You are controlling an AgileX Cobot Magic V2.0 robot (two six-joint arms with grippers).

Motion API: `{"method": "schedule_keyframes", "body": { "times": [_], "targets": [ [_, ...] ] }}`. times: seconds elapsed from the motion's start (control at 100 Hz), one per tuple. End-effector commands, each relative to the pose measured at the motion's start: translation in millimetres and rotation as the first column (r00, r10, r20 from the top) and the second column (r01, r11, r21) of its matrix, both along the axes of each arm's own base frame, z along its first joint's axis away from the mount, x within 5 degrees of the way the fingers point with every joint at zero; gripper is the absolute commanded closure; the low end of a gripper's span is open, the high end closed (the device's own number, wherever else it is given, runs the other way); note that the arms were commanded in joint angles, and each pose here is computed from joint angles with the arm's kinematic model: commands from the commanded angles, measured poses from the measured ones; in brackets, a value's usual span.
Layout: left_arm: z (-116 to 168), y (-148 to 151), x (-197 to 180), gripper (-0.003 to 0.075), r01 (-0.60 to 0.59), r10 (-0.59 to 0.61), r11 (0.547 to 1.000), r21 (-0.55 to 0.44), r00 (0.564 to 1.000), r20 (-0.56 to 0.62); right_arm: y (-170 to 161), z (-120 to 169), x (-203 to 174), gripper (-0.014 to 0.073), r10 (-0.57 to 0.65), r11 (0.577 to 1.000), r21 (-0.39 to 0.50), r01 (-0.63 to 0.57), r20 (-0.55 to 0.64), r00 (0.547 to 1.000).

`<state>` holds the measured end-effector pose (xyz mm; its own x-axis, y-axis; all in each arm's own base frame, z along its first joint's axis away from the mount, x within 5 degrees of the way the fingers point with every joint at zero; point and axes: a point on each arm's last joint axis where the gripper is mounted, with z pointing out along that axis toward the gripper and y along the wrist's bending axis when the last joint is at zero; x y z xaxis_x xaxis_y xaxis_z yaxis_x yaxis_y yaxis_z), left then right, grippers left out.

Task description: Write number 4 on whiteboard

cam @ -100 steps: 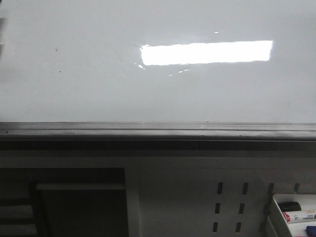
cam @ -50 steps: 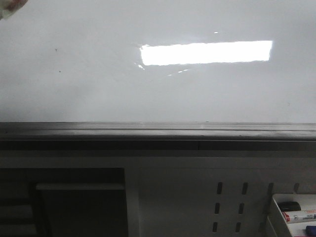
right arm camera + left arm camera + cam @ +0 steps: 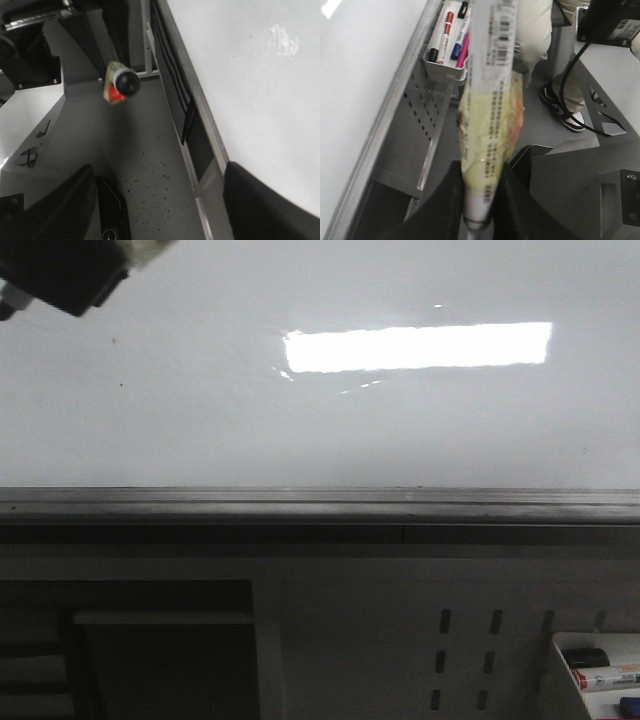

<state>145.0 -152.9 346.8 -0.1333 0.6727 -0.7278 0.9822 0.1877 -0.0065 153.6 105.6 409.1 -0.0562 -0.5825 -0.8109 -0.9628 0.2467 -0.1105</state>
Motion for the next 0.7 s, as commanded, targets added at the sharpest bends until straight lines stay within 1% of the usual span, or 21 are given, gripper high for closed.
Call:
{"method": "schedule_keyframes", "body": {
  "times": [0.0,0.1,0.21,0.27,0.39,0.51,0.69],
  "targets": [
    [14.6,-14.2,1.1,0.0741,0.006,-0.005,0.999,-0.032,1.000,0.023,13.6,13.9,-2.9,0.0130,0.077,0.997,0.011,-0.078,0.032,0.996],
    [16.2,-25.9,3.6,0.0741,0.036,-0.036,0.999,0.027,0.999,0.018,28.5,12.1,-0.2,0.0130,0.112,0.993,-0.042,-0.111,0.025,0.993],
    [19.8,-38.1,6.5,0.0741,0.068,-0.070,0.996,0.054,0.997,0.020,43.7,9.1,5.5,0.0130,0.119,0.990,-0.075,-0.117,0.012,0.993],
    [21.9,-41.9,7.4,0.0741,0.086,-0.087,0.994,0.066,0.996,0.018,51.5,6.4,8.1,0.0130,0.125,0.989,-0.081,-0.125,0.000,0.992],
    [26.0,-43.1,10.6,0.0741,0.079,-0.081,0.994,0.081,0.997,0.018,59.6,1.1,13.1,0.0130,0.133,0.987,-0.084,-0.134,-0.010,0.991],
    [26.6,-41.5,12.4,0.0741,0.073,-0.078,0.992,0.103,0.996,0.042,62.6,-2.3,18.3,0.0181,0.125,0.988,-0.085,-0.126,-0.015,0.992],
    [27.2,-41.2,12.1,0.0741,0.072,-0.077,0.992,0.101,0.996,0.045,65.8,-6.9,23.3,0.0190,0.123,0.988,-0.091,-0.126,-0.033,0.992]
  ]
}}
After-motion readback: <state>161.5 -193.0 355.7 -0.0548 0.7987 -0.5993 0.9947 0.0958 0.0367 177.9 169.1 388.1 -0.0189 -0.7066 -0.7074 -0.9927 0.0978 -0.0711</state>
